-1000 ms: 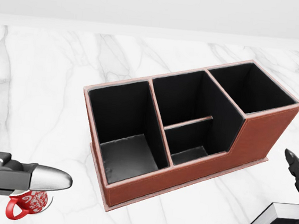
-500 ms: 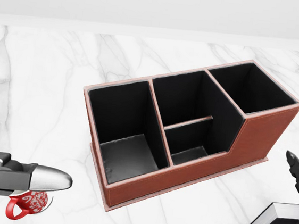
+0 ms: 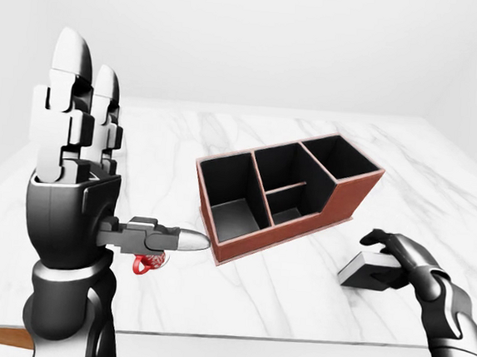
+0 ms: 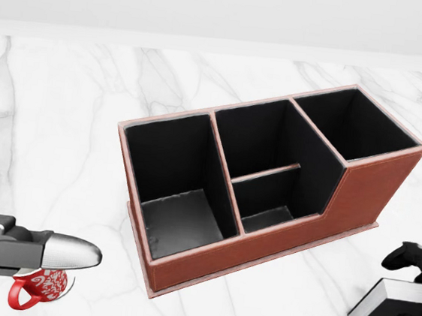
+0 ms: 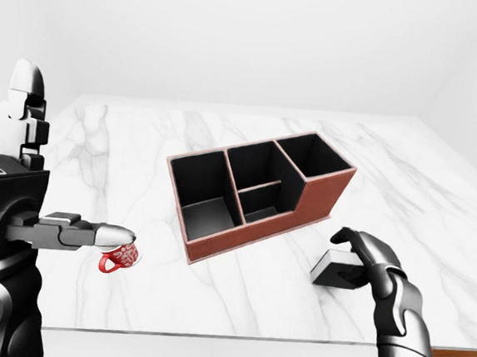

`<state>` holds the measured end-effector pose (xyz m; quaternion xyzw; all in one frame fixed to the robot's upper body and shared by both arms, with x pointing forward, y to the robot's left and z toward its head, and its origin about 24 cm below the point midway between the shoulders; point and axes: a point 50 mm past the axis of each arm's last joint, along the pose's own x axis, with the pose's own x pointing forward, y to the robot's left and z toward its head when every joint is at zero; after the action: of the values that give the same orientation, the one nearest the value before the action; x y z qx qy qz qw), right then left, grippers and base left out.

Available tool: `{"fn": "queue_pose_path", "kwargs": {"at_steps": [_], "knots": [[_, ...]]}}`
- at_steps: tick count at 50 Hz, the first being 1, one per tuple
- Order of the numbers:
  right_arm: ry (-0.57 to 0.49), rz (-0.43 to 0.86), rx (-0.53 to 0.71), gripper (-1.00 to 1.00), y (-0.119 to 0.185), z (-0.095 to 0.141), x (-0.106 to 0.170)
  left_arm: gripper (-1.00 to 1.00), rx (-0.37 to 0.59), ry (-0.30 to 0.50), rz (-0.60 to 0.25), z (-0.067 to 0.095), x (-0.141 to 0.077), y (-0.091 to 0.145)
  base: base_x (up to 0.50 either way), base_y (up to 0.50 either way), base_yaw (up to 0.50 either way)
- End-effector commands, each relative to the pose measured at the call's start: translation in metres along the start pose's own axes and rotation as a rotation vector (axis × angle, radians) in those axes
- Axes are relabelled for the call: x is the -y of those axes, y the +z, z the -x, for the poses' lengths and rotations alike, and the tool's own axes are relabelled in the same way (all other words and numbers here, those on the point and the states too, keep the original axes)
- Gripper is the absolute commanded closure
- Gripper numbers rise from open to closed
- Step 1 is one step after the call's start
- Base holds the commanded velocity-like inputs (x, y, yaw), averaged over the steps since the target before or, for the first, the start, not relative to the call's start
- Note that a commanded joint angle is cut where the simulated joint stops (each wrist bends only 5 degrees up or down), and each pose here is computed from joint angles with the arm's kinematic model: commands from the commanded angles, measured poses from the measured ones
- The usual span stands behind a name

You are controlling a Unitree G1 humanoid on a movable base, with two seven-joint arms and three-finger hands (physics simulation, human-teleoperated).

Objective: Pick up the book and place it in the back compartment of the caddy.

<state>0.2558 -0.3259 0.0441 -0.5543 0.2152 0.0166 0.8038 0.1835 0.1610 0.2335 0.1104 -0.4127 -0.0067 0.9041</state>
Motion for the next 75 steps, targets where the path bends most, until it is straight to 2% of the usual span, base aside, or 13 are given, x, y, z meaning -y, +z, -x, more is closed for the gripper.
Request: {"fn": "queue_pose_path", "kwargs": {"at_steps": [1,20,37,41,42,54,73,75], "knots": [[-0.004,0.003,-0.005,1.0,-0.001,0.001,0.0,-1.0,-0.003,0.001,0.0,0.0,0.0,0.0,0.0,0.0,0.0],[-0.007,-0.053,0.049,1.0,0.007,0.006,0.009,-1.0,-0.002,0.002,0.002,0.0,0.0,0.0,0.0,0.0,0.0],[0.007,-0.153,0.323,1.0,0.051,0.027,0.048,-1.0,0.011,0.004,-0.001,0.0,-0.001,0.002,0.0,0.0,0.0],[0.005,-0.152,0.345,1.0,0.055,0.029,0.052,-1.0,0.006,0.004,0.0,0.0,-0.001,0.001,0.0,0.0,0.0],[-0.02,-0.151,0.393,1.0,0.063,0.033,0.062,-1.0,0.003,0.002,0.003,0.0,0.0,0.0,0.0,0.0,0.0],[-0.147,-0.136,0.54,1.0,0.087,0.052,0.093,-1.0,0.005,0.0,0.0,0.0,0.0,0.001,0.0,0.0,0.0],[-0.219,-0.112,0.639,1.0,0.105,0.064,0.113,-1.0,0.008,0.0,-0.003,0.0,0.0,0.002,0.0,0.0,0.0],[-0.267,-0.086,0.691,1.0,0.115,0.072,0.124,-1.0,0.013,-0.001,-0.005,0.0,-0.001,0.003,0.0,0.0,0.0]]}}
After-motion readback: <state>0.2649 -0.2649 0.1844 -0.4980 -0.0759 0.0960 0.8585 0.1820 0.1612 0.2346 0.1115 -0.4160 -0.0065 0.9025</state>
